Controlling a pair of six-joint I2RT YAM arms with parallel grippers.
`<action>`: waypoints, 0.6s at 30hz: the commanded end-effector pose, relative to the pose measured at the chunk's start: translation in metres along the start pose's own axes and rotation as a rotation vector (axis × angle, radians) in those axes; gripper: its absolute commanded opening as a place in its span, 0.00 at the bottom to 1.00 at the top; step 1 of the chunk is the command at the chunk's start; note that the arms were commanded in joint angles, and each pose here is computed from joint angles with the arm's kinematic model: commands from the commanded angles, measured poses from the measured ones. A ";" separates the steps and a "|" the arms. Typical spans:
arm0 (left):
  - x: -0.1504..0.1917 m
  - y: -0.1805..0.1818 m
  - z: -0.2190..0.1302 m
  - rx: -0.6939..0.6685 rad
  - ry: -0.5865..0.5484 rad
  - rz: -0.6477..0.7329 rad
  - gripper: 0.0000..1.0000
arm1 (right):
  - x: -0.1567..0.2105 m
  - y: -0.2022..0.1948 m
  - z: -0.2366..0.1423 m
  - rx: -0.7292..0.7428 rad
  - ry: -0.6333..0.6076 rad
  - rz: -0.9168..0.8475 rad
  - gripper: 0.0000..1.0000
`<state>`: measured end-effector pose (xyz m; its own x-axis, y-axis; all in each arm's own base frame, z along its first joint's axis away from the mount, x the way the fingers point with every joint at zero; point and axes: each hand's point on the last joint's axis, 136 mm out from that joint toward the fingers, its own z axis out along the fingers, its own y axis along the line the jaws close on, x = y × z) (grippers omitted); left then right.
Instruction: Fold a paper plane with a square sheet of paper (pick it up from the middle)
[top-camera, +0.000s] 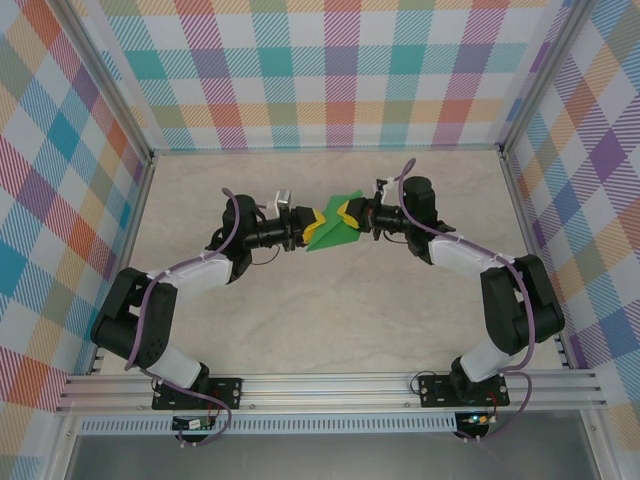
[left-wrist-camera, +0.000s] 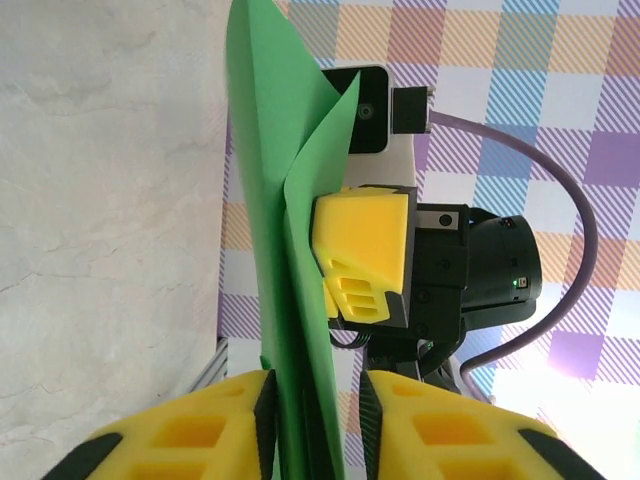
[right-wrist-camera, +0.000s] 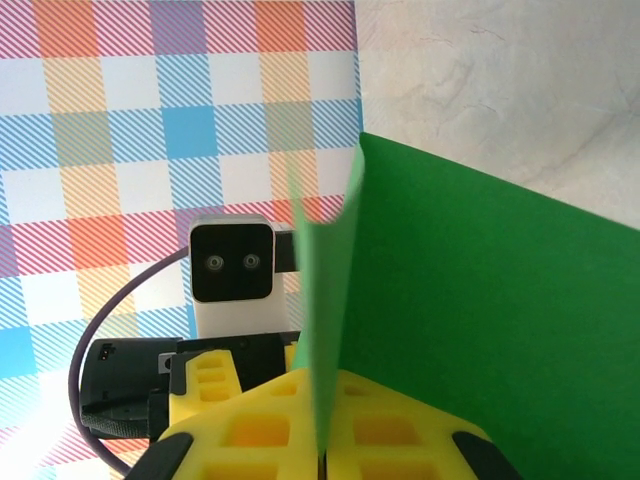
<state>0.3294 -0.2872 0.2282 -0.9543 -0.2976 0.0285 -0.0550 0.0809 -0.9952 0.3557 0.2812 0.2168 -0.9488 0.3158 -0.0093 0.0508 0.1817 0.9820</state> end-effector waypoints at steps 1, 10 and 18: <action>0.001 -0.006 0.004 0.015 0.018 0.044 0.21 | 0.006 -0.004 0.003 0.002 0.034 -0.009 0.08; 0.007 0.038 -0.006 -0.279 0.048 0.116 0.06 | 0.007 -0.032 -0.015 0.245 -0.017 -0.085 0.41; -0.009 0.078 -0.081 -1.101 0.029 0.479 0.05 | 0.008 -0.076 -0.082 0.648 -0.184 -0.208 0.76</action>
<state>0.3423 -0.2555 0.1906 -0.9367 -0.2234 -0.2696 0.0348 0.7066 -0.7067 0.3320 0.2262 0.1757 -0.9050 0.3814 -0.1881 0.0871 0.5992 0.7959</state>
